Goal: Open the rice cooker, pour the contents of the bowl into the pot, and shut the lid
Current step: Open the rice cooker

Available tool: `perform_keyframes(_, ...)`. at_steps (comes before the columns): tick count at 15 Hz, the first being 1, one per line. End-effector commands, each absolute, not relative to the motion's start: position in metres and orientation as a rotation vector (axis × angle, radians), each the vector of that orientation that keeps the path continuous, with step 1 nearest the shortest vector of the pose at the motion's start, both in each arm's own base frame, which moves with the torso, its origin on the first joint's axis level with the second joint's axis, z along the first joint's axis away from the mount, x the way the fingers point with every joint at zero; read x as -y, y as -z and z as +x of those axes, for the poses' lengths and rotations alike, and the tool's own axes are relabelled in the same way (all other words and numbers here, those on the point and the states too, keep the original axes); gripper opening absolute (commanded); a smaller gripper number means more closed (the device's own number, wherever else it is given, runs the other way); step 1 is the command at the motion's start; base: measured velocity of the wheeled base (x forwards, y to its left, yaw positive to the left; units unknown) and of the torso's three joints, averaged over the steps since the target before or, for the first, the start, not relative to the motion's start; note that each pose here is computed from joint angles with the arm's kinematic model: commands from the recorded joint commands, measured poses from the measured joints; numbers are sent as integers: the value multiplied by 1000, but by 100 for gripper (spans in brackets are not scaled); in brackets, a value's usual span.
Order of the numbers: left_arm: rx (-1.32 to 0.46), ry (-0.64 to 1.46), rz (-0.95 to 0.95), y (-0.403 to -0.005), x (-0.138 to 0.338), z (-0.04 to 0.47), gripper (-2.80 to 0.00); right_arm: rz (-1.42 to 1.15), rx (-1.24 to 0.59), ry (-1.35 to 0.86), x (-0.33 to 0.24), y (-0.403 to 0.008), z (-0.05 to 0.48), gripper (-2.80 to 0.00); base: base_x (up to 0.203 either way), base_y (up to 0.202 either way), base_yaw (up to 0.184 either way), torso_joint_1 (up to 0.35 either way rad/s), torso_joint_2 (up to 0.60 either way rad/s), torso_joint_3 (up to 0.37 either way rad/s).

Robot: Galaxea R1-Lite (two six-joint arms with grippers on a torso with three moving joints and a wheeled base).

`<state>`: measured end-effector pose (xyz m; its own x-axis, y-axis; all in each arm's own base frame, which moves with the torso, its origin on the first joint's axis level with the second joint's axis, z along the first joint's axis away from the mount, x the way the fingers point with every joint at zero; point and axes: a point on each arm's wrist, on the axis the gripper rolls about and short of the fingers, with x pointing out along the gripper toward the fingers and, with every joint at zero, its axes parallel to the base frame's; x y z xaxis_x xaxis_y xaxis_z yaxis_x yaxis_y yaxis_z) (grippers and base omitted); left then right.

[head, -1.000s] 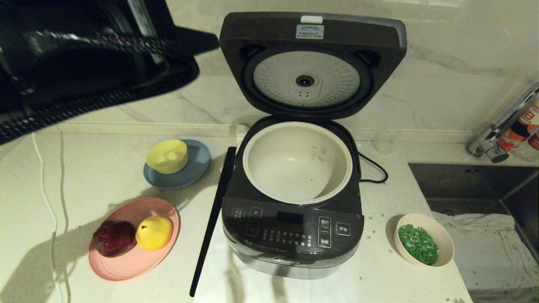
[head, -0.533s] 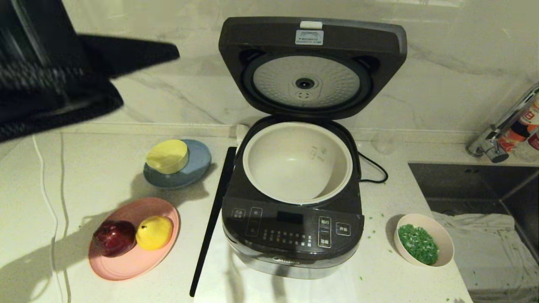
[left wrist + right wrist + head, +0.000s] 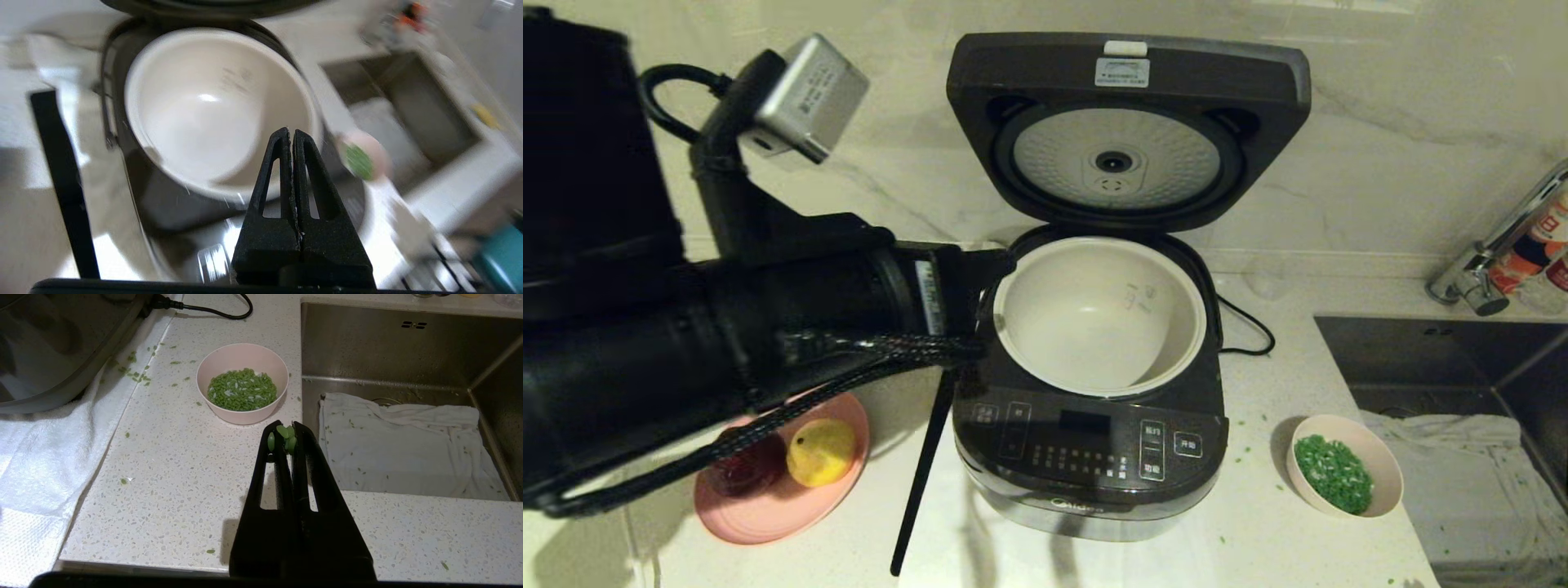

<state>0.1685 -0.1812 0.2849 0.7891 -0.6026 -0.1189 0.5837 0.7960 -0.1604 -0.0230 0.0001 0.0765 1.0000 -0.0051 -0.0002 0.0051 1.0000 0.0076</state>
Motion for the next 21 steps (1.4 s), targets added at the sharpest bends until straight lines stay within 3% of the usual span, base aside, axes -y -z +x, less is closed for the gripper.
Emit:
perform_keyframes(1,-151,585,-95,-263,213,198,-280,8,0,5,0,-76,-23,-280,0,0,0,0,0,0)
perform_keyframes(8,115,484,-75,-274,262,246,-280,8,0,5,0,-76,-23,-280,0,0,0,0,0,0)
perform_keyframes(21,270,415,-98,-295,302,296,-280,8,0,5,0,-76,-23,-280,0,0,0,0,0,0)
